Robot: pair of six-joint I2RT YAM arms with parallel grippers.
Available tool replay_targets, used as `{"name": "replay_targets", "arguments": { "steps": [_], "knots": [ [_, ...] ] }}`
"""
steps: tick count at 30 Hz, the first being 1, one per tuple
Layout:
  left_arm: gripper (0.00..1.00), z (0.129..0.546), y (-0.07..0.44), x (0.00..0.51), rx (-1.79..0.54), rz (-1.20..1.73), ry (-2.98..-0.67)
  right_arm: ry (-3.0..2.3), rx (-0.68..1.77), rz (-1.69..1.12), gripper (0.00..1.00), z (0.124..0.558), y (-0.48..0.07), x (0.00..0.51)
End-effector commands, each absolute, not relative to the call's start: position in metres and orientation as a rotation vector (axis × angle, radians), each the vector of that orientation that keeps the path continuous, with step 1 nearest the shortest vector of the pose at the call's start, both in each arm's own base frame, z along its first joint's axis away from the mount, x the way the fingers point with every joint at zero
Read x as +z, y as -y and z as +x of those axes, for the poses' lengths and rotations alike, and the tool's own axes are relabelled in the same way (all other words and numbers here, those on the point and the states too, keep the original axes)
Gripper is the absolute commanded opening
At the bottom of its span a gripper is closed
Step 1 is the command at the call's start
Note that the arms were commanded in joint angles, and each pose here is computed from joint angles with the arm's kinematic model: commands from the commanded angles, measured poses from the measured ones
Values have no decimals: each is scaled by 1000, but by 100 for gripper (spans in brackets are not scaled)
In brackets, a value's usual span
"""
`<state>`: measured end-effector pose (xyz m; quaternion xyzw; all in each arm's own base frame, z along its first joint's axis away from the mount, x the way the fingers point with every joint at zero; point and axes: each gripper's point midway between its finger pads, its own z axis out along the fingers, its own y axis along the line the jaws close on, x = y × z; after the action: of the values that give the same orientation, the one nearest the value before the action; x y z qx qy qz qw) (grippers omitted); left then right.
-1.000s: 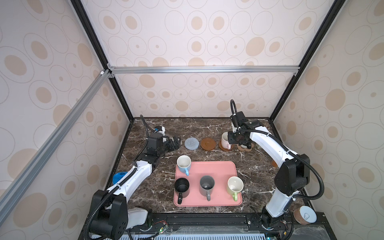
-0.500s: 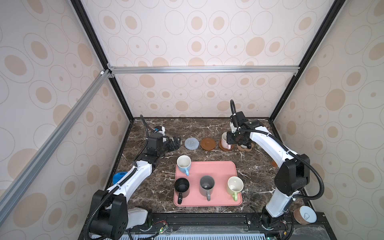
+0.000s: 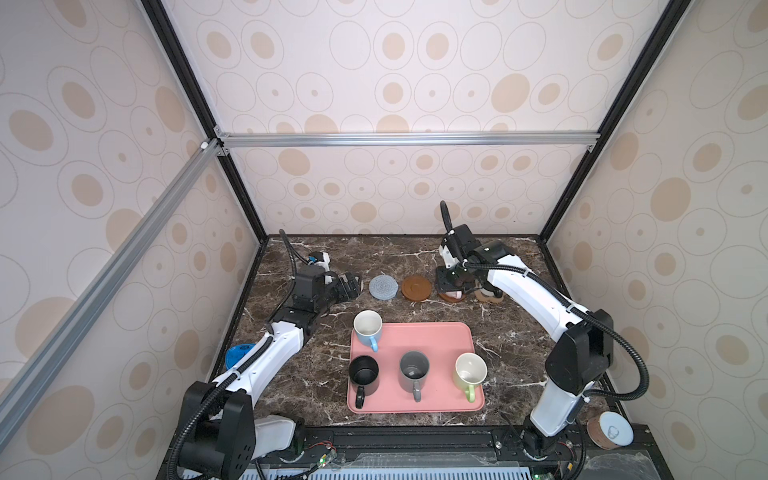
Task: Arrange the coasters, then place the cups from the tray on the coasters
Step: 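Swing the right gripper back over the light-blue-handled white mug on the pink tray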
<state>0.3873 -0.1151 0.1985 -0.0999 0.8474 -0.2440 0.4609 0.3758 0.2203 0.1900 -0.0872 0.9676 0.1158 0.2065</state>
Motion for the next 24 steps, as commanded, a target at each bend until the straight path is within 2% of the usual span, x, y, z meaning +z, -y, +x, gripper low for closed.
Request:
{"name": "replay_targets", "arguments": {
  "steps": [1,24],
  "knots": [
    [100,387,106,205,-593,-293,-2057,-2724,344,-282,45,369,-237,185],
    [100,379,73,194,-595,-460,-2026,-2778,446,-645,46,307,-349,157]
  ]
}}
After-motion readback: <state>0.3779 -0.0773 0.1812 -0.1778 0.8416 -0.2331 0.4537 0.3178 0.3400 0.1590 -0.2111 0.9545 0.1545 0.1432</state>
